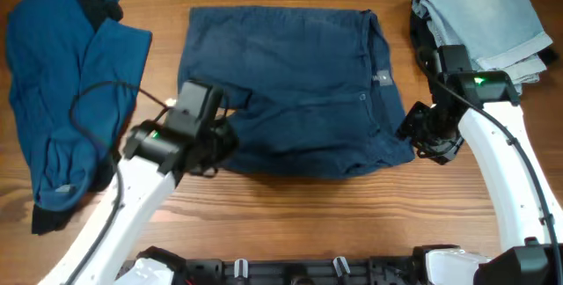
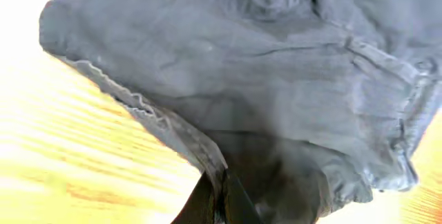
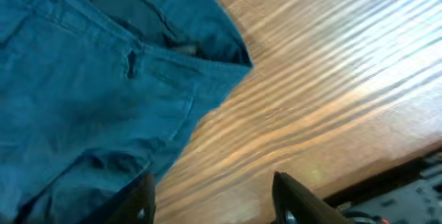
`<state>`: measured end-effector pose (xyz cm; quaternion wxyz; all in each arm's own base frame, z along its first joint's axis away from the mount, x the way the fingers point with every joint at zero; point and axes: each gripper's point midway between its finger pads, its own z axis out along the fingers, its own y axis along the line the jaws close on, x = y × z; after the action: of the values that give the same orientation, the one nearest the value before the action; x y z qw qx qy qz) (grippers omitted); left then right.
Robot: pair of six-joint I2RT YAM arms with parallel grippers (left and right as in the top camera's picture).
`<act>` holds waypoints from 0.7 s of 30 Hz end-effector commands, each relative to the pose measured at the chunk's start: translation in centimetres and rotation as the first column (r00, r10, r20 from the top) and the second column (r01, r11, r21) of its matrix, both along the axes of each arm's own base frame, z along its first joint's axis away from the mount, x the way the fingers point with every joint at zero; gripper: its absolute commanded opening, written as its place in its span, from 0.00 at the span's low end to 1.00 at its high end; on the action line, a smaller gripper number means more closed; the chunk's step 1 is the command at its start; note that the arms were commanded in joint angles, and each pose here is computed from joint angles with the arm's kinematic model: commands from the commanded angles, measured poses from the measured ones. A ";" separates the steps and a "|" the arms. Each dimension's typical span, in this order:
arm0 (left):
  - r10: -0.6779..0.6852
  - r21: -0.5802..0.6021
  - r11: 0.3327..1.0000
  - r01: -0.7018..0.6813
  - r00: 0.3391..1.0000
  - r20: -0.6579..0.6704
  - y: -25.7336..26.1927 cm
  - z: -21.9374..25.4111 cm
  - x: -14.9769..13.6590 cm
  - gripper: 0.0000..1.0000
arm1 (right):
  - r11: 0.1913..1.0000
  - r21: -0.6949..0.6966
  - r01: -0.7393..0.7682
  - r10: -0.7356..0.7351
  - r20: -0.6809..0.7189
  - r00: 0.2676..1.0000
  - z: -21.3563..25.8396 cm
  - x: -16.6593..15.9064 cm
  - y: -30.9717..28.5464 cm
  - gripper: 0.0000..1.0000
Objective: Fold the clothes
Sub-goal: 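Move both grippers to the shorts' bottom corners and grasp them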
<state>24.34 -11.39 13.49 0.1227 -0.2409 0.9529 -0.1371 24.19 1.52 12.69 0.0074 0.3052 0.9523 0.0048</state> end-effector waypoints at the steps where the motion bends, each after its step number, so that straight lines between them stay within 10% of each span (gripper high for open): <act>1: 0.012 0.069 0.997 -0.016 0.998 0.064 1.6 1.4 -0.1 0.04 | 0.997 0.083 -0.001 0.003 -0.025 1.000 -2.2 -0.9 1.4 0.53; 21: 0.014 0.130 0.992 -0.007 0.999 -0.049 1.8 -1.5 -0.1 0.04 | 0.981 0.142 -0.133 0.123 0.077 0.989 -12.2 -2.2 2.4 0.56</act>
<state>23.90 -9.80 12.23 0.1132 -0.2473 0.9587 -0.0829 22.27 4.10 0.94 0.0129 0.2481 0.9646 0.0886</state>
